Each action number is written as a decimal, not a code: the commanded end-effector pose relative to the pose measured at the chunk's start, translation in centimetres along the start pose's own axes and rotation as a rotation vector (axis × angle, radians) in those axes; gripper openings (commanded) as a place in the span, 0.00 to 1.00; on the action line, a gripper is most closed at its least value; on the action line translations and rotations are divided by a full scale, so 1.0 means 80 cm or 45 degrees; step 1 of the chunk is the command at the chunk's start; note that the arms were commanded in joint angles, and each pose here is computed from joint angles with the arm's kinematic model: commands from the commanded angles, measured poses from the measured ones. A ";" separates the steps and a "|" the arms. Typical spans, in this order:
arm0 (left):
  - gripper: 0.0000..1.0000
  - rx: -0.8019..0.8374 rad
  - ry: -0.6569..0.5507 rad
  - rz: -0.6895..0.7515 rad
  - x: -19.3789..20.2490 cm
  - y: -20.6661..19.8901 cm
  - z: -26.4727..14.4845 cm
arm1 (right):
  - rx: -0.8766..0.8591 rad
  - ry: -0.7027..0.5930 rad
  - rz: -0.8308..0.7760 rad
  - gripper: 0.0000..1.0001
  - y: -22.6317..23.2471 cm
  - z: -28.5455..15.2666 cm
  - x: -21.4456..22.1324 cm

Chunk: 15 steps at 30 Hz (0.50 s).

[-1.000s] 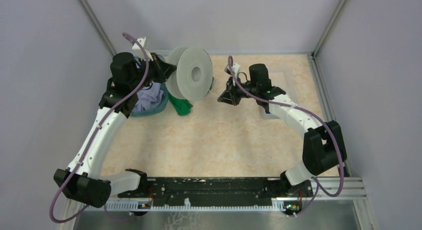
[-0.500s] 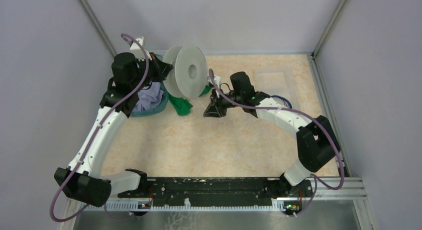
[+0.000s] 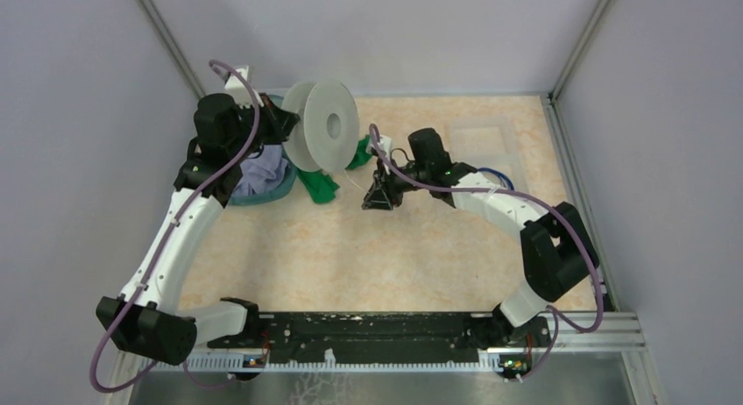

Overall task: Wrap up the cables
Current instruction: Wrap the cable around the cable reel.

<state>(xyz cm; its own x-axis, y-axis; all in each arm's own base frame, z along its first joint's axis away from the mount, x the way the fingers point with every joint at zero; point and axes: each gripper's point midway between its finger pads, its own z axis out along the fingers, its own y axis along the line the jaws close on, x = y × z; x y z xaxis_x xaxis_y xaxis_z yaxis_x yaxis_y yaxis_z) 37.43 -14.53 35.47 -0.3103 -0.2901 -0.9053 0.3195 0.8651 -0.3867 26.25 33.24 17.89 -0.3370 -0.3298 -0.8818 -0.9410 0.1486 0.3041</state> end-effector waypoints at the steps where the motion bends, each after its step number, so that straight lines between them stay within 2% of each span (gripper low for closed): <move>1: 0.00 0.023 -0.174 0.006 -0.054 -0.012 -0.020 | -0.027 -0.036 -0.033 0.31 -0.014 -0.006 0.007; 5: 0.00 0.021 -0.185 -0.004 -0.059 -0.010 -0.023 | -0.037 -0.032 -0.019 0.35 -0.022 -0.015 0.015; 15: 0.00 0.008 -0.207 -0.040 -0.071 -0.004 -0.029 | -0.059 0.047 0.003 0.36 -0.030 -0.014 0.045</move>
<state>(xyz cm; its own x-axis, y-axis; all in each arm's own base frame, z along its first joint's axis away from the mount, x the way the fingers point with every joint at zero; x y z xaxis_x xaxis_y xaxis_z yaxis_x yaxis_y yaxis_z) 37.77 -12.77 35.95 -0.2895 -0.3146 -0.9040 0.2769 0.8765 -0.3937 27.19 30.68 14.57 -0.3777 -0.3528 -0.8561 -0.9259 0.1487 0.3472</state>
